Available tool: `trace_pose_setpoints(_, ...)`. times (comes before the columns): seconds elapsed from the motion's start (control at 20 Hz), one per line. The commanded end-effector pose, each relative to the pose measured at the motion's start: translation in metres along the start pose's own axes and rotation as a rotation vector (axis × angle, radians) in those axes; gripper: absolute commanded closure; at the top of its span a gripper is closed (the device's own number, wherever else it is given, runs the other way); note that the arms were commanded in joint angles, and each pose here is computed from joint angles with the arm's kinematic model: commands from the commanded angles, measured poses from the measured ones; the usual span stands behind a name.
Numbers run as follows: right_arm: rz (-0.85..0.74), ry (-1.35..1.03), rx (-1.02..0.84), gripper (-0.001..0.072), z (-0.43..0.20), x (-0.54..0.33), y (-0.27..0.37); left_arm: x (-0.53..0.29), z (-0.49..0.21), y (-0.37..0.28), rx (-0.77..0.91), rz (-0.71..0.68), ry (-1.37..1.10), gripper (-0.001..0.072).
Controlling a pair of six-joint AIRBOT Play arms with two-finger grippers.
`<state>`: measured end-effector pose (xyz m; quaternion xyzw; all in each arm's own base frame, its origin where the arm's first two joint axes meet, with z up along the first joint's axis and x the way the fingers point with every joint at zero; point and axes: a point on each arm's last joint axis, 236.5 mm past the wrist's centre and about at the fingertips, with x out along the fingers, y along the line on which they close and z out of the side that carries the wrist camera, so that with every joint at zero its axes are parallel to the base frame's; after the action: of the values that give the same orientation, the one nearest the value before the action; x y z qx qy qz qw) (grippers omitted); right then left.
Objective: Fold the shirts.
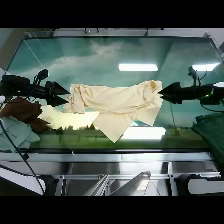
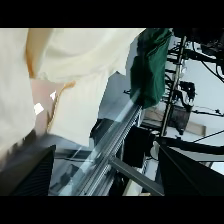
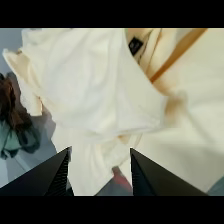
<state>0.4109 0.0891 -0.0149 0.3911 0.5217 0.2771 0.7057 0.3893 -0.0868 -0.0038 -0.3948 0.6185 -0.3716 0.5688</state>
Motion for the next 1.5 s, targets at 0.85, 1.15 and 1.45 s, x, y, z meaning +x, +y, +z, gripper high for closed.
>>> trace_pose_setpoints(0.85, -0.074, 0.208, 0.129, 0.0376, -0.153, 0.149, -0.001, 0.016, -0.081, 0.082, -0.267, 0.189, -0.199, -0.0013)
trace_pose_setpoints(1.15, -0.004, 0.154, 0.142, 0.0674, -0.144, 0.162, 0.015, 0.05, -0.034, 0.071, -0.209, 0.221, -0.334, -0.0013)
trace_pose_setpoints(1.45, 0.007, 0.183, 0.112, 0.0693, -0.154, 0.165, 0.021, 0.084, 0.021, 0.052, -0.058, 0.348, -0.457, 0.0)
